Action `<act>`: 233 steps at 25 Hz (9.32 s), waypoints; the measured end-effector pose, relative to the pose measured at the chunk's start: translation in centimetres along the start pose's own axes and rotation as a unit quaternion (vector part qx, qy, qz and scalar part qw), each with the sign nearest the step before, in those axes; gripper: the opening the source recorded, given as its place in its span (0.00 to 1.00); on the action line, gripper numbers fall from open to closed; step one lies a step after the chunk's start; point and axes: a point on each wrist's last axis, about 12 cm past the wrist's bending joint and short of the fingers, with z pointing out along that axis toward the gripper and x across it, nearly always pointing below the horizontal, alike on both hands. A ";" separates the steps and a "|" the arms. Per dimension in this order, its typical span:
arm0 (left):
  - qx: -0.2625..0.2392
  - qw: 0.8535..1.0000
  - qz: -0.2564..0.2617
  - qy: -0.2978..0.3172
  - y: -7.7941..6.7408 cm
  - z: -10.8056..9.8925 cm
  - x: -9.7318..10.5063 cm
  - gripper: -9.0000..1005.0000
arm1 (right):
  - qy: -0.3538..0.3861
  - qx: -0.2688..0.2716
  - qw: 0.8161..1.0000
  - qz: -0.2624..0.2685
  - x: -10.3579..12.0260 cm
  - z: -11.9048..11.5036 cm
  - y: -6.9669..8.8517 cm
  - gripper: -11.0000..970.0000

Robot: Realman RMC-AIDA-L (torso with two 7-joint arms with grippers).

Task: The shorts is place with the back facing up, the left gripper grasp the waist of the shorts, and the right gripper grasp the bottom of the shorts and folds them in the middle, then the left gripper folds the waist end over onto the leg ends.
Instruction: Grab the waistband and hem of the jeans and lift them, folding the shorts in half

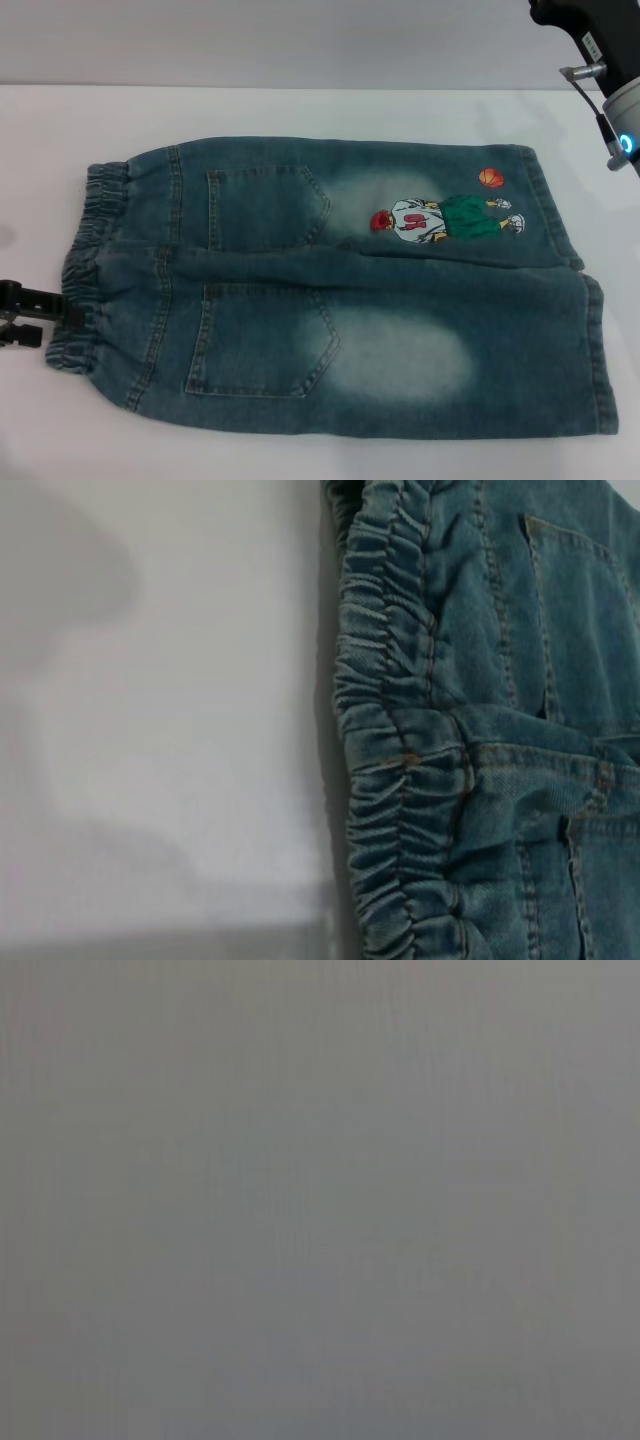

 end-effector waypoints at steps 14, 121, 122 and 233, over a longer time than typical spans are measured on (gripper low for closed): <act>0.002 1.000 0.000 0.003 0.0 0.3 0.1 0.84 | 0.001 0.000 1.000 0.000 0.0 0.0 0.0 0.64; -0.010 0.995 0.098 -0.035 -1.1 1.2 -0.8 0.05 | 0.142 -0.365 0.874 0.289 -8.5 -1.5 -5.3 0.64; -0.006 0.994 0.100 -0.039 -1.4 1.4 -0.8 0.05 | 0.154 -0.391 0.862 0.284 -8.9 -1.9 -5.4 0.64; 0.023 0.993 0.109 -0.038 -3.5 3.9 -0.6 0.05 | 0.757 -0.389 0.524 0.039 -3.6 -8.1 -6.2 0.64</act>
